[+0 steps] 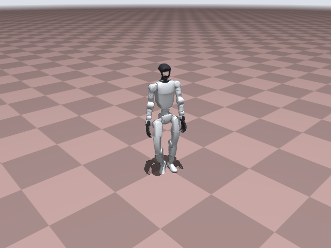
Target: Upper body actions
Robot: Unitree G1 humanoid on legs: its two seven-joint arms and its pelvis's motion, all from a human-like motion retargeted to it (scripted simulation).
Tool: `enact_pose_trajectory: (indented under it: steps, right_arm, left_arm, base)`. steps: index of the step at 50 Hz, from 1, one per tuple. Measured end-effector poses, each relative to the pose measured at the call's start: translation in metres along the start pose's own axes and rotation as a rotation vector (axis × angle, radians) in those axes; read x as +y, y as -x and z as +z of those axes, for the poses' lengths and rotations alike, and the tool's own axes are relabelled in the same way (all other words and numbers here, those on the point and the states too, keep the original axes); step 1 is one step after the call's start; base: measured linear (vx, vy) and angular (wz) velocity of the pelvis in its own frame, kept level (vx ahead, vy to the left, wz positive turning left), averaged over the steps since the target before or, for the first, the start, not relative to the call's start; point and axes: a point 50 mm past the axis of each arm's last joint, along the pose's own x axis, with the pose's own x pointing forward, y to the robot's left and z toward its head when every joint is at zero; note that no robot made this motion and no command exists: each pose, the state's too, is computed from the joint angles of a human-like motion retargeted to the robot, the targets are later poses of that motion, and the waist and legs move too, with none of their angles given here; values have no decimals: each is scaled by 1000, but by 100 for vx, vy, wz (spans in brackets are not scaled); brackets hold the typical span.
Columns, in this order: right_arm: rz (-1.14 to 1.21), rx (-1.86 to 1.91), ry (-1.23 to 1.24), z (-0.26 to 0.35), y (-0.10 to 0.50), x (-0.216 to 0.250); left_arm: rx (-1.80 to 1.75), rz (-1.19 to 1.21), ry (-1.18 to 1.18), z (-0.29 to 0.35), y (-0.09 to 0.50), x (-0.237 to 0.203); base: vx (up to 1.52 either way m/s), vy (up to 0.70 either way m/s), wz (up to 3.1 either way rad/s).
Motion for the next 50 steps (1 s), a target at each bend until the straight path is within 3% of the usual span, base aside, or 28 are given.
enact_pose_trajectory:
  steps: [5,11,15,20,26,32,40,50]
  right_arm:
    - [-30,305,94,-95,21,-17]
    - [-86,751,198,-187,75,-51]
    - [-190,876,79,-219,104,-67]
    - [-290,869,-164,-227,111,-68]
    - [-223,746,-151,-201,85,-53]
    - [-87,508,33,-129,38,-35]
    - [-70,207,189,-41,8,-29]
    - [10,-7,292,30,-1,-10]
  left_arm:
    - [-353,-219,98,134,48,-63]
    - [-960,-239,-63,279,166,-75]
    - [-1206,-176,12,321,228,-63]
    - [-1274,-249,111,330,247,-64]
    - [-1148,-214,100,305,204,-71]
    - [-948,-193,44,253,135,-67]
    - [-470,-253,23,110,35,-64]
    - [115,-84,-251,-70,-4,16]
  base:
    - [-19,33,97]
    - [4,20,126]
    - [13,-4,36]
    - [4,-3,-34]
    - [-7,0,-60]
    - [-5,-3,-142]
    - [2,-15,-80]
    - [-10,-30,-89]
